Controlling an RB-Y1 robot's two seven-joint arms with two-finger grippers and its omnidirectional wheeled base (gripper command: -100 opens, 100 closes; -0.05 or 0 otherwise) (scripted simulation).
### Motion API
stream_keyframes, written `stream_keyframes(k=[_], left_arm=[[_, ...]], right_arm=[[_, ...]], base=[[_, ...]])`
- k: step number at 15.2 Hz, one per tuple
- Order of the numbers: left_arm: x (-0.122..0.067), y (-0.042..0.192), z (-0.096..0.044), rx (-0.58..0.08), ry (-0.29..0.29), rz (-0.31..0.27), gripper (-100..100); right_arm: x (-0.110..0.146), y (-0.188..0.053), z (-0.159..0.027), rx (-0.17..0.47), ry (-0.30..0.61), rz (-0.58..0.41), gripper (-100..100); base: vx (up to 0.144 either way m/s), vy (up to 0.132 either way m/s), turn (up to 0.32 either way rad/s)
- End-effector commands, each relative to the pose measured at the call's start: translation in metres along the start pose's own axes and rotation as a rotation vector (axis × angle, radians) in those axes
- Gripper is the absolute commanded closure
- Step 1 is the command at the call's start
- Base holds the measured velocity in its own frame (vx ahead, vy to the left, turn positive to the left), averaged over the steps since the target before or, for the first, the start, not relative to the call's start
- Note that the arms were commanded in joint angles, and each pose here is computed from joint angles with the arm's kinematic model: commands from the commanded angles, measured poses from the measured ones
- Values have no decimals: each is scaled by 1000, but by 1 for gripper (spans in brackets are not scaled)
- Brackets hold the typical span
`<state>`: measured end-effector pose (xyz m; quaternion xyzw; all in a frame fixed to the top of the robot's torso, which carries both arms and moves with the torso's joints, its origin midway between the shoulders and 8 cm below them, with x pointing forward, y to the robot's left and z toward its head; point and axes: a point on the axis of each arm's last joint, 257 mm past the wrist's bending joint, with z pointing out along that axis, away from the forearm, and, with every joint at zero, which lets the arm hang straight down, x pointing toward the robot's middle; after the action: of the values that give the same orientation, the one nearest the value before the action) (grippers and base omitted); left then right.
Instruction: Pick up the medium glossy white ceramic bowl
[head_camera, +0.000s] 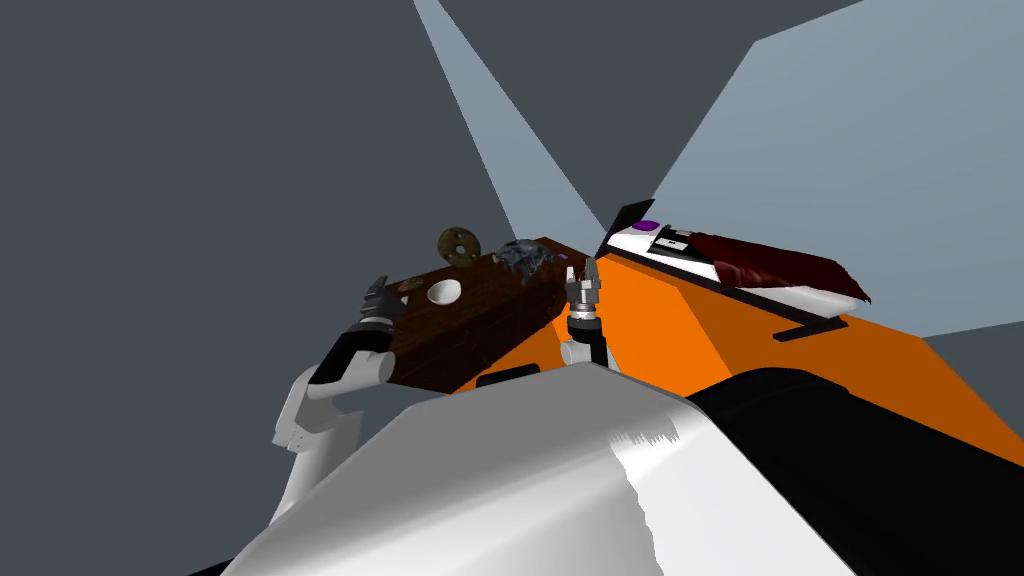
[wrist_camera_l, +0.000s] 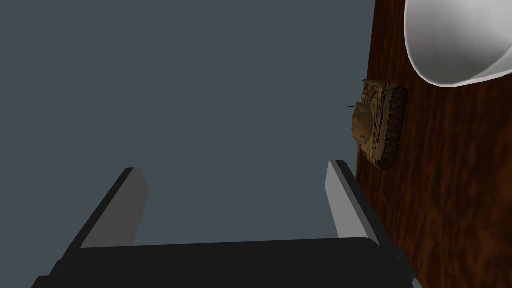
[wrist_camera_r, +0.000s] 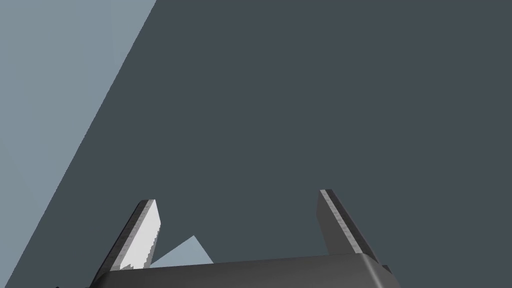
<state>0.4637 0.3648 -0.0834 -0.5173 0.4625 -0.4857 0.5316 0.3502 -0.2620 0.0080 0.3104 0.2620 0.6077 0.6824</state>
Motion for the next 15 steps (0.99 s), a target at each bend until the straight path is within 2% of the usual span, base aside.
stream_keyframes(k=[1, 2, 3, 6, 7, 14, 15], left_arm=[[-4, 10, 1, -43, -14, -2, -100], [-4, 10, 1, -43, -14, -2, -100], [-12, 12, 5, -65, -28, -16, -100], [-16, 23, 4, -108, -42, -16, -100], [-25, 25, 9, -131, -58, -30, -100], [-41, 49, 8, -241, -104, -47, -100], [-50, 49, 11, -258, -122, -64, -100]], right_arm=[[0, 0, 0, 0, 0, 0, 0], [0, 0, 0, 0, 0, 0, 0], [0, 0, 0, 0, 0, 0, 0], [0, 0, 0, 0, 0, 0, 0], [0, 0, 0, 0, 0, 0, 0], [0, 0, 0, 0, 0, 0, 0], [0, 0, 0, 0, 0, 0, 0]], base=[[-6, 7, 4], [-2, 2, 19], [-6, -2, -126], [-6, 2, -71], [-6, -1, -106], [-3, -1, -80], [-1, -9, -132]])
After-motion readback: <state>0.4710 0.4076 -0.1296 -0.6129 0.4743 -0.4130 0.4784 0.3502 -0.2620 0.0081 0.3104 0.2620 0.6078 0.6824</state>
